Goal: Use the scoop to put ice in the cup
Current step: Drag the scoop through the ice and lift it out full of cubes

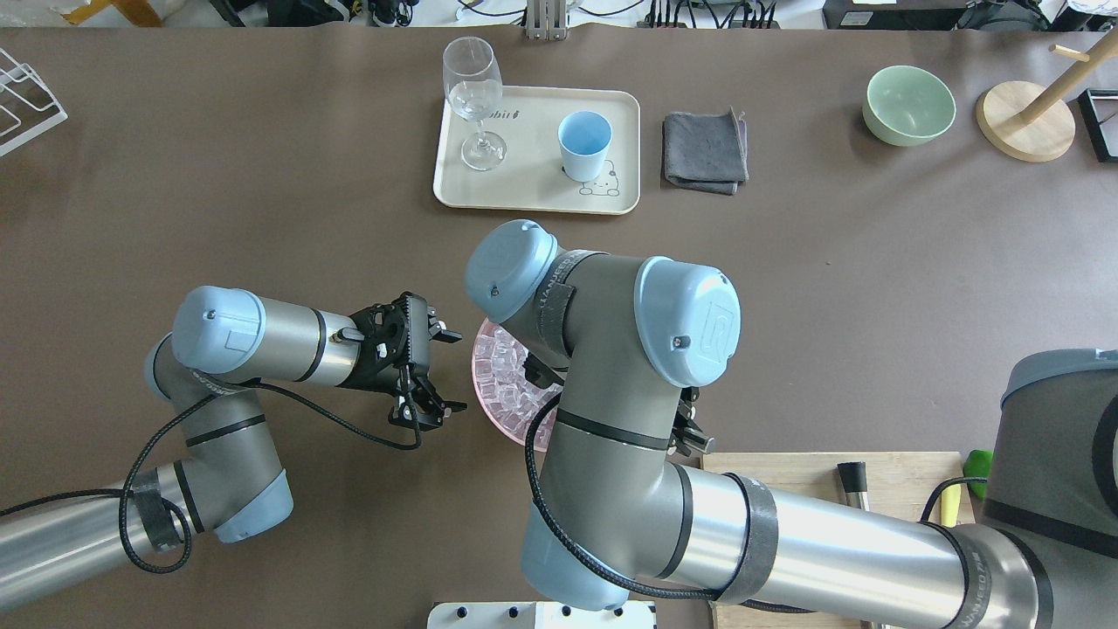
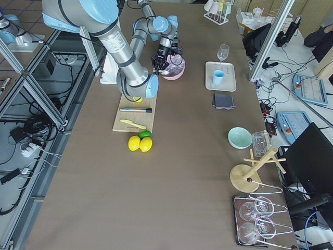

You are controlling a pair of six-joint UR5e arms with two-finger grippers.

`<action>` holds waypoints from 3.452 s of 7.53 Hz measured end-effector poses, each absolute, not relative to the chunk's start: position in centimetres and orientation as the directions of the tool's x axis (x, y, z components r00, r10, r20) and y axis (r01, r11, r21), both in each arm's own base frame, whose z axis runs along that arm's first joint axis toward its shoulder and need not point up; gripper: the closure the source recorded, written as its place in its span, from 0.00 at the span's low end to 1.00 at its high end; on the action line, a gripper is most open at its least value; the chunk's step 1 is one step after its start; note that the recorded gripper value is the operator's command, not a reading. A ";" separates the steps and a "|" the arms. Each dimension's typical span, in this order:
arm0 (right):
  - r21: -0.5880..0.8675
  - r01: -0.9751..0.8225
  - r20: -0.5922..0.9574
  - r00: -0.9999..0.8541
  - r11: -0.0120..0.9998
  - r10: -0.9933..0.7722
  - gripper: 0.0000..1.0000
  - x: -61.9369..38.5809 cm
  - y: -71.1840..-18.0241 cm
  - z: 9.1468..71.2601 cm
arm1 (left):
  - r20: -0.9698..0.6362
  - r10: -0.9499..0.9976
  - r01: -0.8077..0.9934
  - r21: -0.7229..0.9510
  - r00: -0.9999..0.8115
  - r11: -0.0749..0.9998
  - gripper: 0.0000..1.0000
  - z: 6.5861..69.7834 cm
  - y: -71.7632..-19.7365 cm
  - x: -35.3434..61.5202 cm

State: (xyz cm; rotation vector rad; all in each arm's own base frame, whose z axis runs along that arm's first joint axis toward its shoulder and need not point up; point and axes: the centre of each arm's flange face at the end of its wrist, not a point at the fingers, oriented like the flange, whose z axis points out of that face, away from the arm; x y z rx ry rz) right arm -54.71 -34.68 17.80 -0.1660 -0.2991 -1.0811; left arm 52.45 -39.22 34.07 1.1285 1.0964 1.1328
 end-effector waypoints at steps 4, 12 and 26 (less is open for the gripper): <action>0.082 0.865 0.354 0.439 0.494 -0.826 1.00 -55.3 -34.7 18.7 | -0.064 0.993 -0.098 0.992 0.104 0.074 0.02 34.7 -39.1 52.2; 0.184 0.852 0.359 0.406 0.491 -0.840 1.00 -53.5 -33.9 18.3 | -0.067 0.991 -0.102 0.992 0.113 0.079 0.02 34.8 -39.3 51.9; 0.442 0.735 0.332 0.398 0.514 -0.855 1.00 -49.8 -33.0 19.4 | -0.076 0.988 -0.109 0.990 0.135 0.091 0.01 33.1 -44.0 47.6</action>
